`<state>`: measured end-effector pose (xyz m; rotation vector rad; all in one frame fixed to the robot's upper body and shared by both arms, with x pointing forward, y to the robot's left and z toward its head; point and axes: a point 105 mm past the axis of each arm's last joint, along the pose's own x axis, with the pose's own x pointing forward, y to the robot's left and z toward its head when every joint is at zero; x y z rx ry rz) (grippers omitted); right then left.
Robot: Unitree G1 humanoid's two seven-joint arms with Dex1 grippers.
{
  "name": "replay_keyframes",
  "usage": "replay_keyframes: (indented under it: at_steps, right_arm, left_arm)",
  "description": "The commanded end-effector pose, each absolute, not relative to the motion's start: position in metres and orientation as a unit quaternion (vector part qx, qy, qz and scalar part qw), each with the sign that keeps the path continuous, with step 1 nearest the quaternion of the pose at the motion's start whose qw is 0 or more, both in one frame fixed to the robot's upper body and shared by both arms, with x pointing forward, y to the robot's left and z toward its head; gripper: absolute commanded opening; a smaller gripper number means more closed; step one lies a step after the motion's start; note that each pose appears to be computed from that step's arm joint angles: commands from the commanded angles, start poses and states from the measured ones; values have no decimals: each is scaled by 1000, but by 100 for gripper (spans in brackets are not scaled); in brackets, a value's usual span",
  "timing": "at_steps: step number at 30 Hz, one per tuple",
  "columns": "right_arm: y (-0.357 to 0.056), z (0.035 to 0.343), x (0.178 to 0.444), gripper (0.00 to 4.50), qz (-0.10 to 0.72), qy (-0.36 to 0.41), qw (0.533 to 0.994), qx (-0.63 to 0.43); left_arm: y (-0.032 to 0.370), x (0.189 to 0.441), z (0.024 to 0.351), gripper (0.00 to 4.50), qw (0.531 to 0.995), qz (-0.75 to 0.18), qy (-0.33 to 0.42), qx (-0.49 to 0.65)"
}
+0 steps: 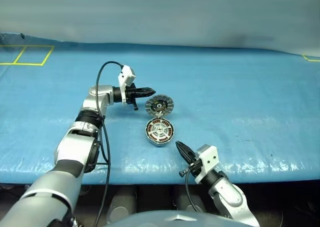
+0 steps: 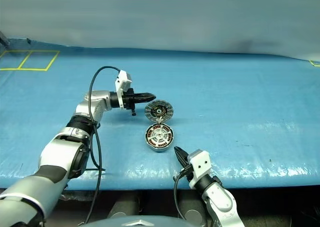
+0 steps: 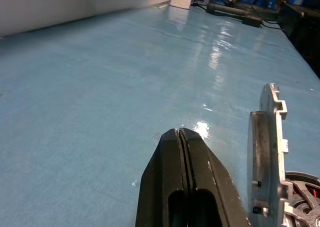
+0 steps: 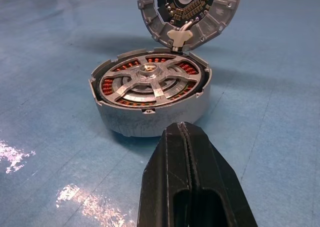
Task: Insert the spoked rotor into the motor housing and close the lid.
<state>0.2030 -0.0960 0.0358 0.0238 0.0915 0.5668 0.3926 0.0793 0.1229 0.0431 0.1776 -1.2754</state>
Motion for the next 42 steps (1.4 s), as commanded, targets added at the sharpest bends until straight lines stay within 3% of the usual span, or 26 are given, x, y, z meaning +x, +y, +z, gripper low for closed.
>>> replay_keyframes:
  at_steps: [1,17,33,39,42]
  right_arm:
    - [-97,39,202,0,271,33,962,23]
    - [-101,30,206,0,254,47,966,8]
    - [-103,27,213,0,244,60,968,6]
    - [-104,28,218,0,239,61,969,11]
    - [-116,36,227,0,199,64,977,35]
  left_arm:
    - [65,391,139,2,775,-628,63,29]
    - [45,355,126,2,647,-745,152,46]
    - [49,319,89,2,590,-782,159,121]
    - [53,302,71,2,586,-786,162,108]
    - [54,296,76,2,591,-787,145,96]
